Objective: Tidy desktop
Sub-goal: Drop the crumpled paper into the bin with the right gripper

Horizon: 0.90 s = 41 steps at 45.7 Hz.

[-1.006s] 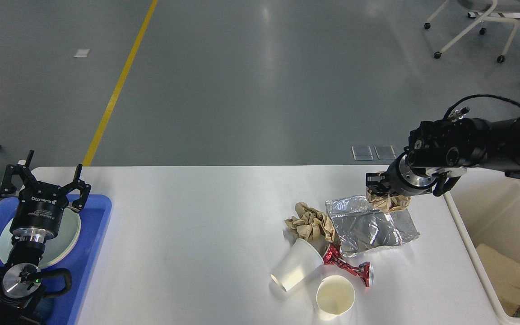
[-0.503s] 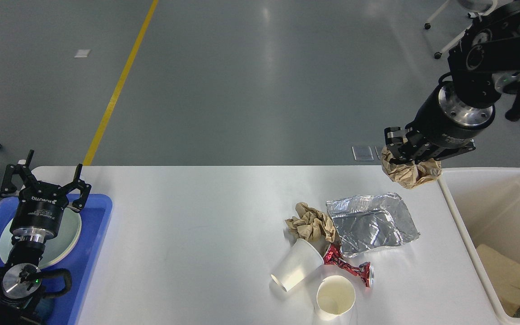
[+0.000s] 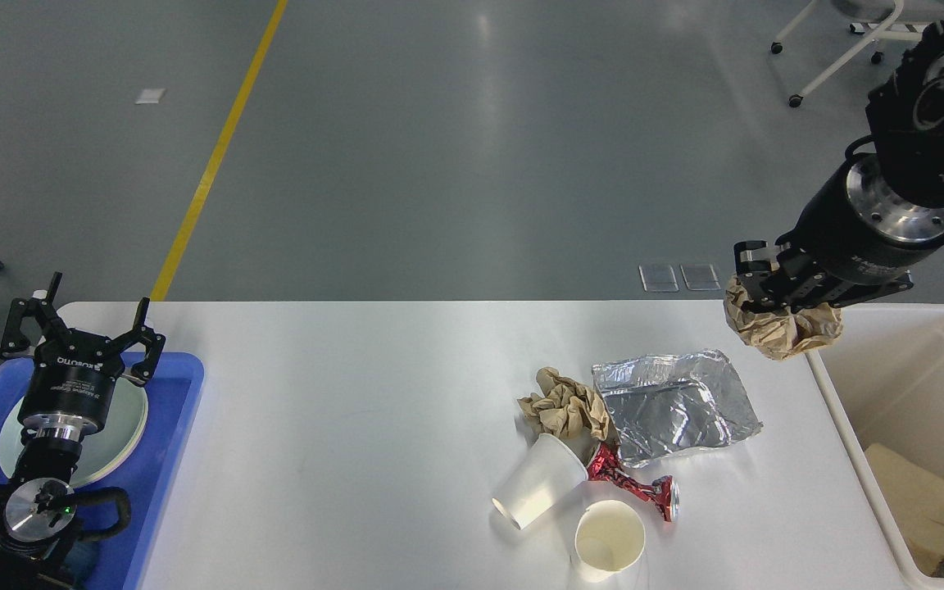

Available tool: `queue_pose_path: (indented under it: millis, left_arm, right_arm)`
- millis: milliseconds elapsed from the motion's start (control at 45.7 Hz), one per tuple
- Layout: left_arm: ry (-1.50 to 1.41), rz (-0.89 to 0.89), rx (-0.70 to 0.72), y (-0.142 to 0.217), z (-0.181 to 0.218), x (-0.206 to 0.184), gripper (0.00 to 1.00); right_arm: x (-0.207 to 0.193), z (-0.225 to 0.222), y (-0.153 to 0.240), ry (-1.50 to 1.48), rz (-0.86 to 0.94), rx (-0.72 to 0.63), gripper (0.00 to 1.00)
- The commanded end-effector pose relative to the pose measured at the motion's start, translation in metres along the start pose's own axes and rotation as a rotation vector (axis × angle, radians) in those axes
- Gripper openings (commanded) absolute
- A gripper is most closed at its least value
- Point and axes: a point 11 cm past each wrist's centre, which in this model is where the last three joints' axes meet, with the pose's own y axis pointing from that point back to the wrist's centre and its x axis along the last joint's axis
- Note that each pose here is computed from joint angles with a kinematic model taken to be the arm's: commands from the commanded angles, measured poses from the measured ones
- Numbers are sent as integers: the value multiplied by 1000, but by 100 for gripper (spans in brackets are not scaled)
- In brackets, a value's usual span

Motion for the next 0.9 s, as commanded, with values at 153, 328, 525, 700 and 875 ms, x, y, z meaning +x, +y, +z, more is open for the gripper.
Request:
queue_pose_path:
  millis: [153, 328, 525, 700, 875]
  left_arm:
    - [0, 0, -2, 0, 0, 0, 97]
    - [0, 0, -2, 0, 0, 0, 97]
    - [0, 0, -2, 0, 0, 0, 97]
    - [0, 0, 0, 0, 0, 0, 97]
    - [0, 0, 0, 0, 0, 0, 97]
  right_arm:
    - [16, 110, -32, -279, 43, -64, 0]
    - [10, 178, -63, -396, 65, -137, 0]
    - [-7, 233, -129, -469, 104, -265, 0]
    - [-34, 266, -195, -531, 205, -341, 0]
    - [-66, 283, -249, -555, 269, -404, 0]
